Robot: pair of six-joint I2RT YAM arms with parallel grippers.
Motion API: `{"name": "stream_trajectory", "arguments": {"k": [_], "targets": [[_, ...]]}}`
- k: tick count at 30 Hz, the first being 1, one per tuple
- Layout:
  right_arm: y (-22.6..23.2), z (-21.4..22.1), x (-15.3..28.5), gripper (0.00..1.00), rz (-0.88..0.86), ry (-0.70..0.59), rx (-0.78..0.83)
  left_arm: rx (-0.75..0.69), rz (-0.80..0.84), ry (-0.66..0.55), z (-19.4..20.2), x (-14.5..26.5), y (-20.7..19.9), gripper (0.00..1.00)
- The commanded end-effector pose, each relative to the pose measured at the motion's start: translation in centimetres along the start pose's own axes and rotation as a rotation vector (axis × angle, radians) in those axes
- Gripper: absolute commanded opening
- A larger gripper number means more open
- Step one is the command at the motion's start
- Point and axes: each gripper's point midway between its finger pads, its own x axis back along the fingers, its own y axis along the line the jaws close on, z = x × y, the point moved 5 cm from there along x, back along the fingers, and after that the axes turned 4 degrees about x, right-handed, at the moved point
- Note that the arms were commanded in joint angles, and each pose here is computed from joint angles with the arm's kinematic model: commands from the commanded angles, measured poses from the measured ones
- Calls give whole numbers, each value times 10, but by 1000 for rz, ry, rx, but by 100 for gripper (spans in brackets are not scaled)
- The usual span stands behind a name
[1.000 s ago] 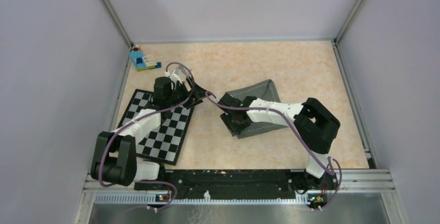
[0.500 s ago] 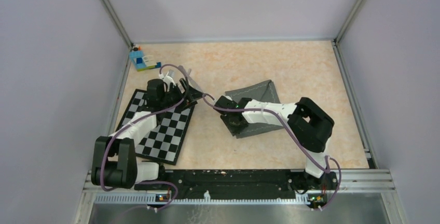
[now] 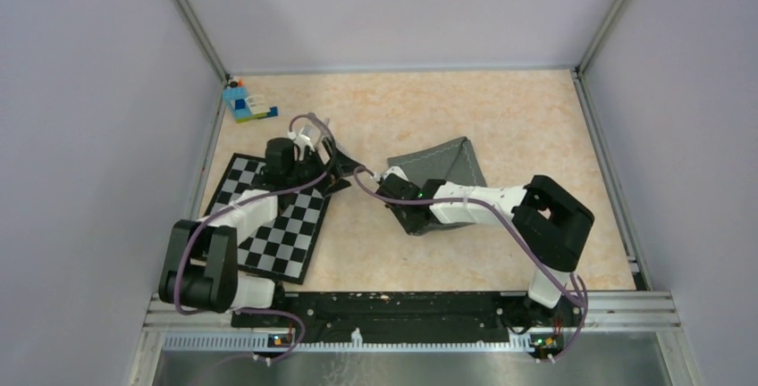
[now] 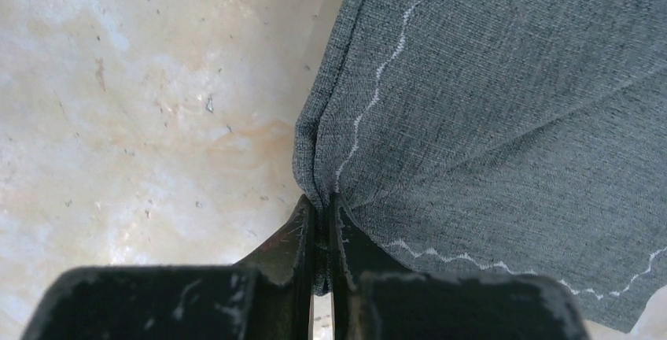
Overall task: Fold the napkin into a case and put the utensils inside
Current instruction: Pick up the upper triangle-folded napkin from the center of the board.
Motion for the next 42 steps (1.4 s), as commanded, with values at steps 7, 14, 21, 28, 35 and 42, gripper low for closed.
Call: {"name": "stream_trajectory", "arguments": {"k": [7,14,21,28,35,42], "targets": [[-16,-12,33,0,-91,-143,-68,234,71,-59,39,-57,-20,99],[-24,-17,40,0,-120,-188,-91,315,2,-122,43,-92,-15,99],[-28,-17,43,0,-139,-207,-102,424,-83,-121,58,-118,14,90],[-32,-21,54,0,-158,-238,-113,450,-88,-160,59,-133,29,78],[-33,-24,61,0,-171,-256,-116,413,-148,-194,56,-142,39,73],[-33,-17,56,0,-175,-239,-114,373,-132,-216,50,-149,37,59]]}}
